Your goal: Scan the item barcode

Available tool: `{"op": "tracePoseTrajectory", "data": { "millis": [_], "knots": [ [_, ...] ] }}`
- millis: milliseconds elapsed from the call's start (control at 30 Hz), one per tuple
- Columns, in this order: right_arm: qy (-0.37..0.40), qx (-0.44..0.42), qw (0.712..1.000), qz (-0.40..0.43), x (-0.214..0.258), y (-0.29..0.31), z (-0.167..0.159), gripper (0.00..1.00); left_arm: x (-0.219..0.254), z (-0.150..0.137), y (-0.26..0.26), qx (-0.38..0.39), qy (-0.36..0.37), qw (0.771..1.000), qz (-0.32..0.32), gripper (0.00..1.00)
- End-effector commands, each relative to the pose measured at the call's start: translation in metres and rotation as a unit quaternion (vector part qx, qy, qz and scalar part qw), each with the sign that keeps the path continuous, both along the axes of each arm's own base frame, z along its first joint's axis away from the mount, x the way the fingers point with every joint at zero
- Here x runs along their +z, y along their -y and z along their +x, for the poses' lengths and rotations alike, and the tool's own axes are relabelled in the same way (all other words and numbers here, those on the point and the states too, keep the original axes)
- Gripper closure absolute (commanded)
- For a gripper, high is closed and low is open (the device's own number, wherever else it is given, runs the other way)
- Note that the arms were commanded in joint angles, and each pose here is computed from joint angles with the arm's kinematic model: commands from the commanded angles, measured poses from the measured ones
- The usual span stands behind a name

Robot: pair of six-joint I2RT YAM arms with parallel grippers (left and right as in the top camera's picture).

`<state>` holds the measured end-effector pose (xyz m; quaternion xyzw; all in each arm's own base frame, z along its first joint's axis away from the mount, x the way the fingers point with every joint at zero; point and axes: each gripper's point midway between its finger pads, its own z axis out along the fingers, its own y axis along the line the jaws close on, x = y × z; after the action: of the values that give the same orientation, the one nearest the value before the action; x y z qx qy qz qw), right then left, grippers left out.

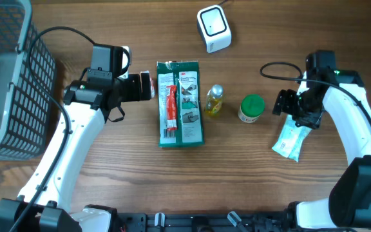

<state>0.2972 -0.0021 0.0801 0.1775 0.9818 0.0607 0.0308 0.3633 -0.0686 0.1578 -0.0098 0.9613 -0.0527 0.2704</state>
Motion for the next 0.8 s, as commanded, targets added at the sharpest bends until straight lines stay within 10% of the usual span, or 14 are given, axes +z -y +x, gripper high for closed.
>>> {"op": "tracePoseTrajectory", "data": {
  "millis": [0, 767],
  "knots": [
    [0.033, 0.037, 0.996, 0.070, 0.008, -0.028, 0.009, 0.22, 0.006, 0.003, -0.002, 0.002, 0.010, 1.000, 0.004, 0.00],
    [0.061, 0.045, 0.997, -0.024, -0.025, -0.087, 0.036, 0.21, 0.006, 0.003, -0.002, 0.002, 0.010, 1.000, 0.004, 0.00]
  ]
}}
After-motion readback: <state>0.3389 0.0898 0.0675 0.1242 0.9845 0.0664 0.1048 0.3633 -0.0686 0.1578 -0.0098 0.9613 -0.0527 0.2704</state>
